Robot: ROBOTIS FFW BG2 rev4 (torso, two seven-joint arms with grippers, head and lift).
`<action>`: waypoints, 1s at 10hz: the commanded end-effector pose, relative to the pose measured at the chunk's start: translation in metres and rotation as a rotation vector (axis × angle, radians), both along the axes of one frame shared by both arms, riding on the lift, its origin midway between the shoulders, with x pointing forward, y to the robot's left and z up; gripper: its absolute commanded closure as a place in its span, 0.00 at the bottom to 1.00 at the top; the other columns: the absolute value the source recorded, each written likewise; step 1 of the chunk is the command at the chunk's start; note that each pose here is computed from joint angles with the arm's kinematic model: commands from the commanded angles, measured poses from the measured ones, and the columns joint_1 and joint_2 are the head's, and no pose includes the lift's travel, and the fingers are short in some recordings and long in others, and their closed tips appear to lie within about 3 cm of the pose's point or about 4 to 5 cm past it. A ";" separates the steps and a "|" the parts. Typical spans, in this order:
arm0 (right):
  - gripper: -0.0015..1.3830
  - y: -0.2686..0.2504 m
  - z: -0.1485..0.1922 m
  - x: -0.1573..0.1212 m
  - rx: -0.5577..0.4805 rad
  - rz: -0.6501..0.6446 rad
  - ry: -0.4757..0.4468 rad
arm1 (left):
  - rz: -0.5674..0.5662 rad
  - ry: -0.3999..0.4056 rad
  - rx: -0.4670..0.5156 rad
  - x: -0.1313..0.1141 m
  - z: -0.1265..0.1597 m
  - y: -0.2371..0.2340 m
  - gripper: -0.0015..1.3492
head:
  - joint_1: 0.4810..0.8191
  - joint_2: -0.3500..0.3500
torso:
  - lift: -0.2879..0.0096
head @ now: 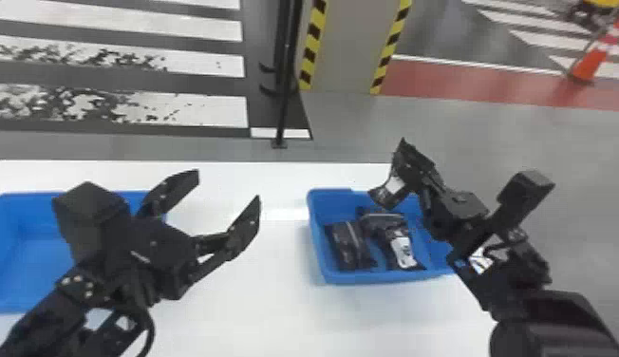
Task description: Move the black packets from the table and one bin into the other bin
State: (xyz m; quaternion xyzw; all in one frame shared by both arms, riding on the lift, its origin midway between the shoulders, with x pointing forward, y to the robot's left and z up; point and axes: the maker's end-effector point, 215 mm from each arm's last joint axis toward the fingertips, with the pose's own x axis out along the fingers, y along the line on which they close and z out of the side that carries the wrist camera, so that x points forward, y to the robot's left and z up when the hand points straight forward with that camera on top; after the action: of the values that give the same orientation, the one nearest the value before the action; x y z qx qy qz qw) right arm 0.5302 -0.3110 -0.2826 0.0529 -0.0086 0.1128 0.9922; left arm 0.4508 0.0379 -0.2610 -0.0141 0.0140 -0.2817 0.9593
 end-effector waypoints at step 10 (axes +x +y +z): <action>0.13 0.047 0.000 -0.097 0.006 0.045 -0.036 | 0.351 -0.087 -0.051 -0.019 -0.011 0.128 0.12 | 0.63 0.19 | 0.60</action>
State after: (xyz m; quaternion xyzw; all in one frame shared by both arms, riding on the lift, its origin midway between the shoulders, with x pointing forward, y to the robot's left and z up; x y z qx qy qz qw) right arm 0.4449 -0.2793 -0.2849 0.0439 -0.0212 0.1264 0.9908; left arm 0.4370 0.1548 -0.2613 -0.0276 -0.0465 -0.1227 0.9910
